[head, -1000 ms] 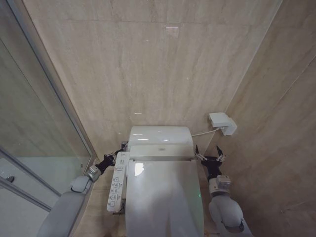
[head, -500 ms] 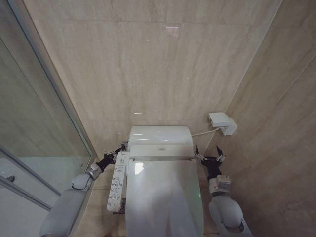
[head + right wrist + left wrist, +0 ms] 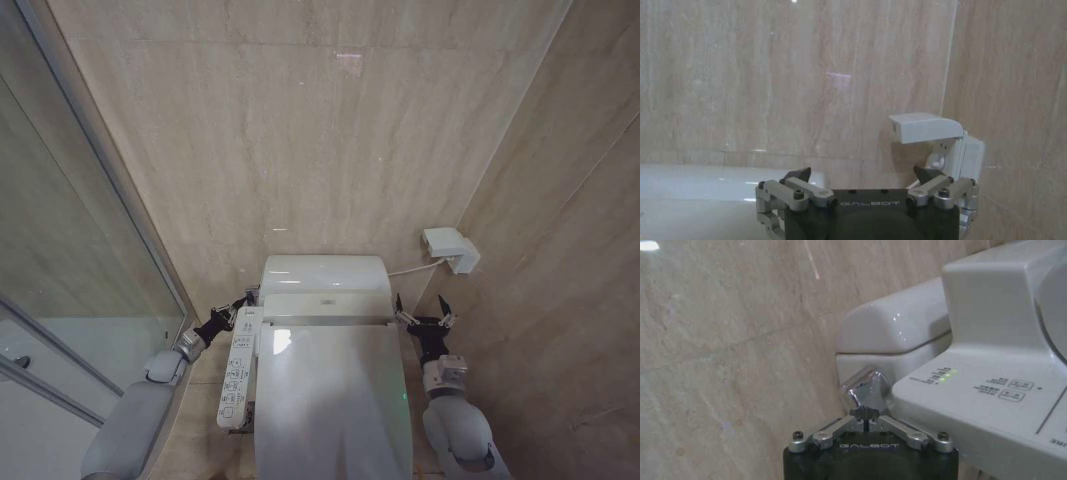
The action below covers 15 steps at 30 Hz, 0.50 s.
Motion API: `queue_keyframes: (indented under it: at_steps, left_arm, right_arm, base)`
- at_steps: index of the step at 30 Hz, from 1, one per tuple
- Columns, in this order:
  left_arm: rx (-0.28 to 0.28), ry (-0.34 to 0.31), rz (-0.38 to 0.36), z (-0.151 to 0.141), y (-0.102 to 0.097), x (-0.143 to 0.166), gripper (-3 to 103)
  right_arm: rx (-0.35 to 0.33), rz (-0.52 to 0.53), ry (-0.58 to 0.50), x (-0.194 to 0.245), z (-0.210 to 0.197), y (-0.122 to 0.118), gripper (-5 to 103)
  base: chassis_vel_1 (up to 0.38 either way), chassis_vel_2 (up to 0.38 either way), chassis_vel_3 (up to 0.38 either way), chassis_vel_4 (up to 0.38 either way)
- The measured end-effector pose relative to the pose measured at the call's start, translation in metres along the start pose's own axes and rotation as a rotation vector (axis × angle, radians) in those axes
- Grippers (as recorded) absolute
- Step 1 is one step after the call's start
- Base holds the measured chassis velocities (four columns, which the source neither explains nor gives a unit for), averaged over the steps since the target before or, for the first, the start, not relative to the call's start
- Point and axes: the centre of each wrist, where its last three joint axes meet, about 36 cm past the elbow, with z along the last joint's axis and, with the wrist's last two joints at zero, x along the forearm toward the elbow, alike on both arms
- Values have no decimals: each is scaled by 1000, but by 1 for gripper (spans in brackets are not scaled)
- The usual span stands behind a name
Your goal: Open the toilet lid, clean the toilet bowl with a toilet brush, close the toilet lid, and flush.
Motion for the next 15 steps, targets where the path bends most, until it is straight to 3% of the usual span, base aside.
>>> queue_keyframes:
  at_steps: [15]
  left_arm:
    - [2,-2,3,-1,-4,1,0]
  right_arm:
    - [0,0,0,0,0,0,100]
  base:
    - [0,0,0,0]
